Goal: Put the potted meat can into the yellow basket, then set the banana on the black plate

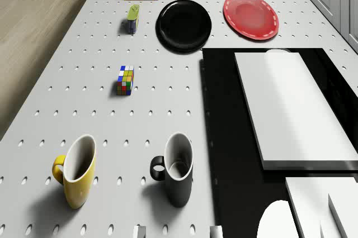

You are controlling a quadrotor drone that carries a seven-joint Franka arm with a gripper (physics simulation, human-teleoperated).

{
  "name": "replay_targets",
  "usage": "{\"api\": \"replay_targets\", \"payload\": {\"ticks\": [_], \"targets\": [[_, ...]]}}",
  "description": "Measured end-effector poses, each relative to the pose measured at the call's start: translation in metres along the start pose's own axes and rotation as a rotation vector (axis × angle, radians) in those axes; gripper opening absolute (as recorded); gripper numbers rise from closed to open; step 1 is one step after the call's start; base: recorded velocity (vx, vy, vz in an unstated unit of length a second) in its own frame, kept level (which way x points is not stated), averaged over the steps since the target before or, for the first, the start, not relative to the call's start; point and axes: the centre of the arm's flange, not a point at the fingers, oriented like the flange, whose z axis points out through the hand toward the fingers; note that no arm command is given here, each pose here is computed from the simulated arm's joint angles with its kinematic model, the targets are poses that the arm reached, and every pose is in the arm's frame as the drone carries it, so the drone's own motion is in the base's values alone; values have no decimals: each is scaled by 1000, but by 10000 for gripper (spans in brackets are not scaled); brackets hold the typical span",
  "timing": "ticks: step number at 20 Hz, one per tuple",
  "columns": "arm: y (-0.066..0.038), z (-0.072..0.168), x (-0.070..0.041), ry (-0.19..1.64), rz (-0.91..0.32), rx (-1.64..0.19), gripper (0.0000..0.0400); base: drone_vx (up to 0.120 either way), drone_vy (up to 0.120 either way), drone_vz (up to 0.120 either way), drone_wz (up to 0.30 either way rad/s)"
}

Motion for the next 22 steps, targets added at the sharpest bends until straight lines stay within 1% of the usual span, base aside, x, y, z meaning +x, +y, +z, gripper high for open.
{"api": "replay_targets", "payload": {"ticks": [3,6,8,11,14,22], "targets": [[2,-23,-2,2,0,2,400,0,0,0,0],[3,-43,-3,3,0,3,400,0,0,0,0],[2,-56,-2,4,0,4,400,0,120,0,0],[1,-71,-1,6,0,6,400,107,120,0,0],[1,-81,-1,8,0,8,400,120,120,0,0],[0,-92,0,12,0,12,400,120,120,0,0]]}}
